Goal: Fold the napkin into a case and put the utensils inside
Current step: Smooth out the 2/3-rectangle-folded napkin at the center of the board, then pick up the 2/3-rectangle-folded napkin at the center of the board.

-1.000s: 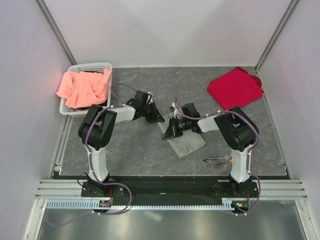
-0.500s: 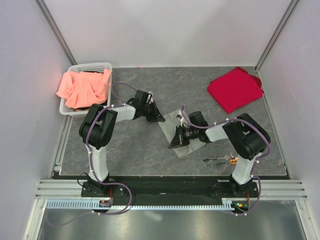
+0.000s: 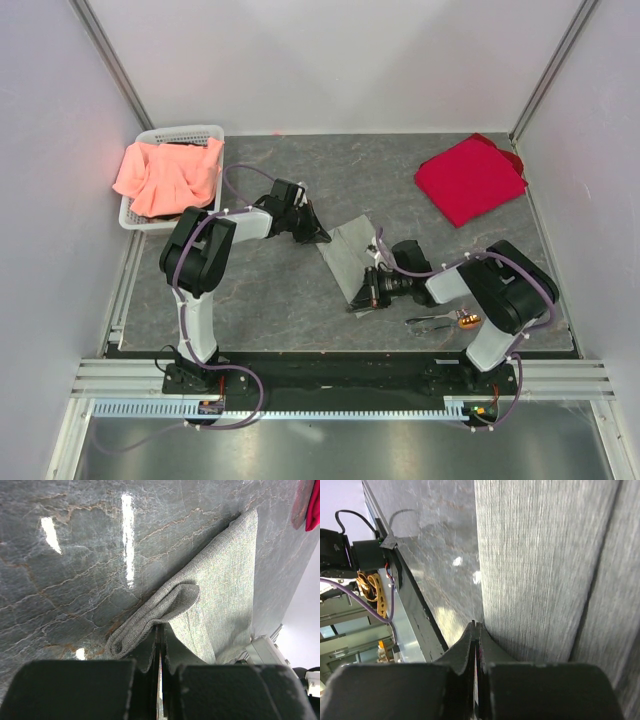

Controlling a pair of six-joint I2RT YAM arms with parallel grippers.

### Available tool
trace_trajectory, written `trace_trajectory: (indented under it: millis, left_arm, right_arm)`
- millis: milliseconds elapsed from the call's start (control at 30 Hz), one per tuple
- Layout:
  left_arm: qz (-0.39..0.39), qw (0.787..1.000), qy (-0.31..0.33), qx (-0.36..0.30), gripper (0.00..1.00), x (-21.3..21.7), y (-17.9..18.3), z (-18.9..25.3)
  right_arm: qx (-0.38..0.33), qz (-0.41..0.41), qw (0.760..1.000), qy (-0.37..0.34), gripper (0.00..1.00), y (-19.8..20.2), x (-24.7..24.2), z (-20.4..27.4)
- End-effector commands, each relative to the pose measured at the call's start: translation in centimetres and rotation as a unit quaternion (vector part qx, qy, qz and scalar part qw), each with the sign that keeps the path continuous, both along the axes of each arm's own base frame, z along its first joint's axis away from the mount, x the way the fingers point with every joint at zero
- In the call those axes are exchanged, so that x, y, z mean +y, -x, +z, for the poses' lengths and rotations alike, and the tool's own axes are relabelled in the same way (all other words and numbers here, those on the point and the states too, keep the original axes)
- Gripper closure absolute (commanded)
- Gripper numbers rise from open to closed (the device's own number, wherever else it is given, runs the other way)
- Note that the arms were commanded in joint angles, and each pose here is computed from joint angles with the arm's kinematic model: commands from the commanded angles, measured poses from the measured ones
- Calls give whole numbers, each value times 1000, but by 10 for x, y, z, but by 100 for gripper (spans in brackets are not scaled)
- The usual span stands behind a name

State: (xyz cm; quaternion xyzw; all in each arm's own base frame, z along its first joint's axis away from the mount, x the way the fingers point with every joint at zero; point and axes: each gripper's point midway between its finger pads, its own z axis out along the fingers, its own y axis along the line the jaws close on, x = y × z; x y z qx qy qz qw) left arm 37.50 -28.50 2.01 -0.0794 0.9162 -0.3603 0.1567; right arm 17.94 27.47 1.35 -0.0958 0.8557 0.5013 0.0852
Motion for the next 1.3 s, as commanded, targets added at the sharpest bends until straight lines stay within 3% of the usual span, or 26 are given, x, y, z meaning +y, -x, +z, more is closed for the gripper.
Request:
trace_trajectory:
  millis: [0, 233, 333, 500, 533, 667, 900, 1100, 1267]
  left_arm:
    - [24, 997, -70, 31, 98, 25, 5, -41]
    - [15, 997, -76, 28, 98, 26, 4, -37]
    - [5, 998, -69, 11, 96, 24, 4, -24]
    - [-14, 999, -35, -25, 86, 15, 5, 19]
    - [-17, 999, -31, -28, 79, 15, 7, 26]
    - [-19, 998, -14, -60, 69, 15, 12, 64]
    - [-40, 994, -1, -102, 67, 23, 53, 112]
    - [-62, 991, 4, -115, 67, 26, 103, 120]
    - [-65, 986, -37, -149, 61, 32, 129, 121]
  right_arm:
    - [-12, 5, 1000, 6, 100, 11, -8, -2]
    - [4, 3, 1000, 17, 100, 27, -18, -3]
    - [-18, -7, 1000, 22, 100, 22, -20, 18]
    - [-102, -56, 991, 67, 99, -18, -32, 61]
    - [-100, -80, 987, 100, 98, -32, -42, 64]
    - [-95, -97, 977, 163, 97, -68, -55, 49]
    - [-107, -99, 972, 187, 97, -102, -44, 40]
    - [-86, -105, 967, 216, 98, -79, -31, 6]
    - [-66, -95, 979, 170, 99, -30, 18, 11]
